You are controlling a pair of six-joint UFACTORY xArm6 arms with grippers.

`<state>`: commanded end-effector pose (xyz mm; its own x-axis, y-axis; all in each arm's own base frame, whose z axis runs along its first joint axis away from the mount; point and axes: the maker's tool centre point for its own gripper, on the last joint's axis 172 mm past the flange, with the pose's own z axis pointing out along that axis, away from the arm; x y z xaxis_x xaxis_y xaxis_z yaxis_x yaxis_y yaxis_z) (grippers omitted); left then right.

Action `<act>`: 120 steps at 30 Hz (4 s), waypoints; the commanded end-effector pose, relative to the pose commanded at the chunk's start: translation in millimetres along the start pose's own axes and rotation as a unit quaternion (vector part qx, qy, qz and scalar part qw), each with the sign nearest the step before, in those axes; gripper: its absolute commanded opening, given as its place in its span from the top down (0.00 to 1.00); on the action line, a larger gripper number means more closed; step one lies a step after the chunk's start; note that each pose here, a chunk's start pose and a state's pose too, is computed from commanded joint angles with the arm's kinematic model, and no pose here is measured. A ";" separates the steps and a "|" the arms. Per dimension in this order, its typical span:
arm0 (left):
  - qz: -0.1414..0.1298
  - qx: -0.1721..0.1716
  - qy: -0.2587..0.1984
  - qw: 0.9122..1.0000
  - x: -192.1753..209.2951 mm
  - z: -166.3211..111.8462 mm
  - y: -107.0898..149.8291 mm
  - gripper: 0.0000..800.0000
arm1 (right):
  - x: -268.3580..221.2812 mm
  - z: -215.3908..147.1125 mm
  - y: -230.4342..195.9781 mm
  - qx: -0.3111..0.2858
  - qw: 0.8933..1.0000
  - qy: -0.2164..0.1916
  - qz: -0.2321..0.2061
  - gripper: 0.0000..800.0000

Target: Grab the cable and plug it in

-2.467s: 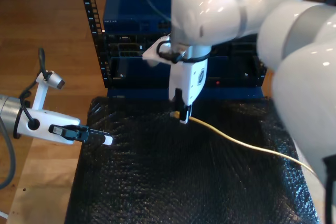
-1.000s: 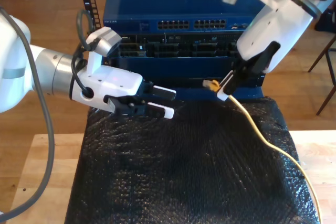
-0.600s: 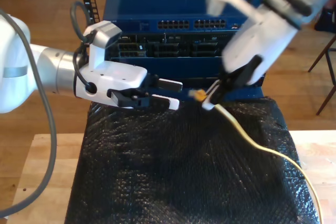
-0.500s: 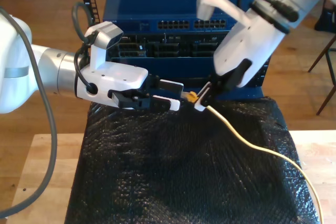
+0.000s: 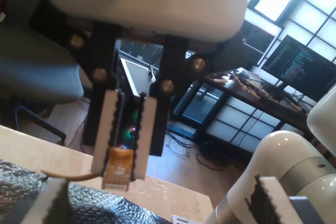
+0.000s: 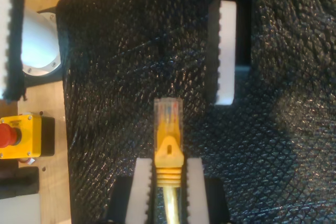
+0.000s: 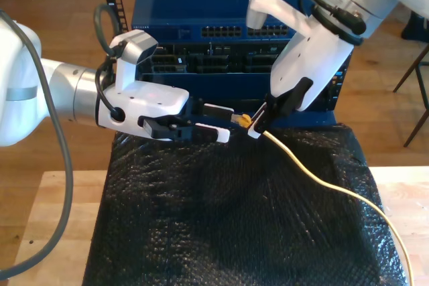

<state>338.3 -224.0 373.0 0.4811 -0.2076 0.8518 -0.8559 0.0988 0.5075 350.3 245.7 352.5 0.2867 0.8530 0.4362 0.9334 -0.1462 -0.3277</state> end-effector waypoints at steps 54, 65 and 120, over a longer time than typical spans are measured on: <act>0.057 0.043 -0.046 0.996 6.6 -11.4 -6.5 0.31 | 16.5 -9.1 -8.2 -0.074 0.997 -0.032 -0.020 0.99; 0.084 0.046 -0.049 0.994 10.7 -10.6 -0.5 0.34 | 18.6 -5.9 -11.8 -0.073 0.996 -0.036 -0.027 0.99; 0.120 0.062 -0.053 0.989 9.0 -11.9 2.2 0.77 | 23.4 -3.6 -14.2 -0.074 0.996 -0.035 -0.033 0.99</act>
<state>342.9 -214.1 383.3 0.2441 -0.2932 0.9243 -0.9630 0.0386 0.2666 344.5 265.9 370.3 0.2129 0.8952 0.3915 0.9727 -0.1563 -0.1715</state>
